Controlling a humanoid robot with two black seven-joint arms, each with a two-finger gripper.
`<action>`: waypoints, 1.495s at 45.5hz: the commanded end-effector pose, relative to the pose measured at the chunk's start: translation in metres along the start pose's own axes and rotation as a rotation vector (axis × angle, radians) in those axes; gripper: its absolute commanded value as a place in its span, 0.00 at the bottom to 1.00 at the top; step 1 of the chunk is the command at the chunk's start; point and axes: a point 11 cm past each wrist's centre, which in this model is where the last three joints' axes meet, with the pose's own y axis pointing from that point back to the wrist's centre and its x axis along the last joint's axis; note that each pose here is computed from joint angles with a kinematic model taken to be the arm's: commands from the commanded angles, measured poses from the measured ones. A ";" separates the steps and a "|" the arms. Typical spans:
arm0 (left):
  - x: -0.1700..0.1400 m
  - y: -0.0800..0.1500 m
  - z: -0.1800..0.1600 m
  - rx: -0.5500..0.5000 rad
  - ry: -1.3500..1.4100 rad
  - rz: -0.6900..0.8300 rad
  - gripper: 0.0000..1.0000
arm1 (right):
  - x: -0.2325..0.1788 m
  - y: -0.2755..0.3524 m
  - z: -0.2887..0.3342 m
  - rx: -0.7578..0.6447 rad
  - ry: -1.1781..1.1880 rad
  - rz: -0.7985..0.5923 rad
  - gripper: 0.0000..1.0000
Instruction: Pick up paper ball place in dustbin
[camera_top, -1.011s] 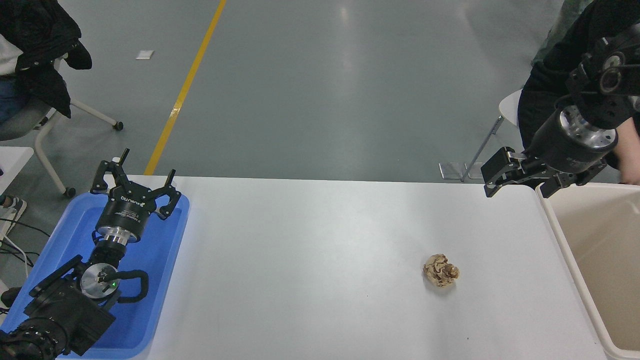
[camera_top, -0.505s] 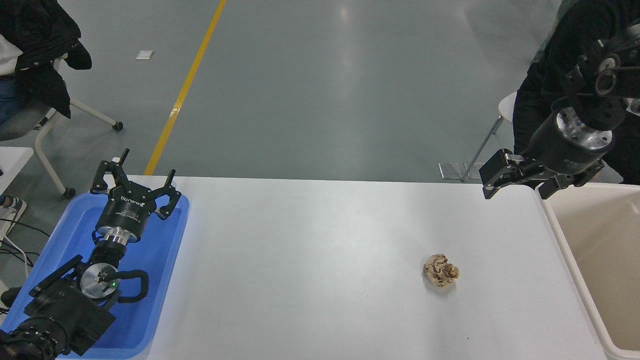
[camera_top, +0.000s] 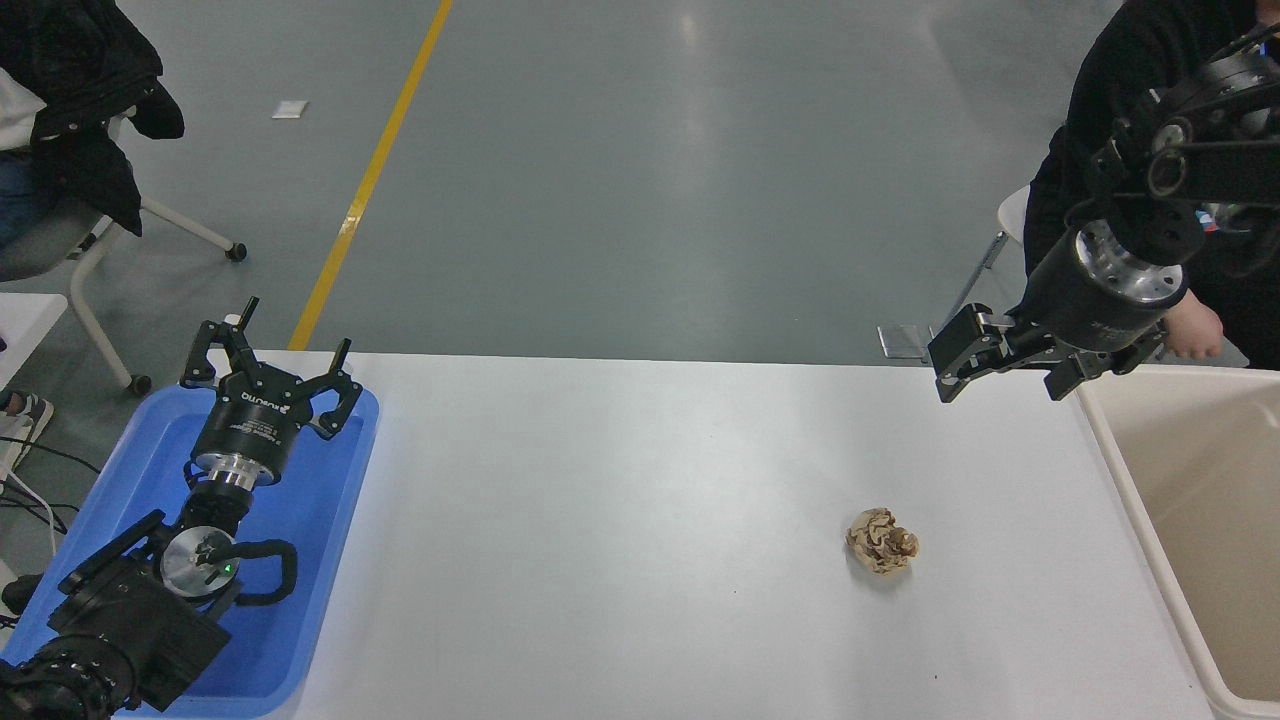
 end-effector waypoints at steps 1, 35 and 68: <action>0.000 0.000 0.000 0.000 0.000 -0.001 1.00 | 0.005 0.006 0.001 -0.003 -0.005 0.021 1.00; 0.000 0.000 0.000 0.000 0.000 -0.001 1.00 | 0.010 -0.013 0.002 0.001 -0.013 0.013 1.00; 0.000 0.000 0.000 0.001 0.000 -0.001 1.00 | -0.014 -0.167 -0.009 0.002 -0.024 0.043 1.00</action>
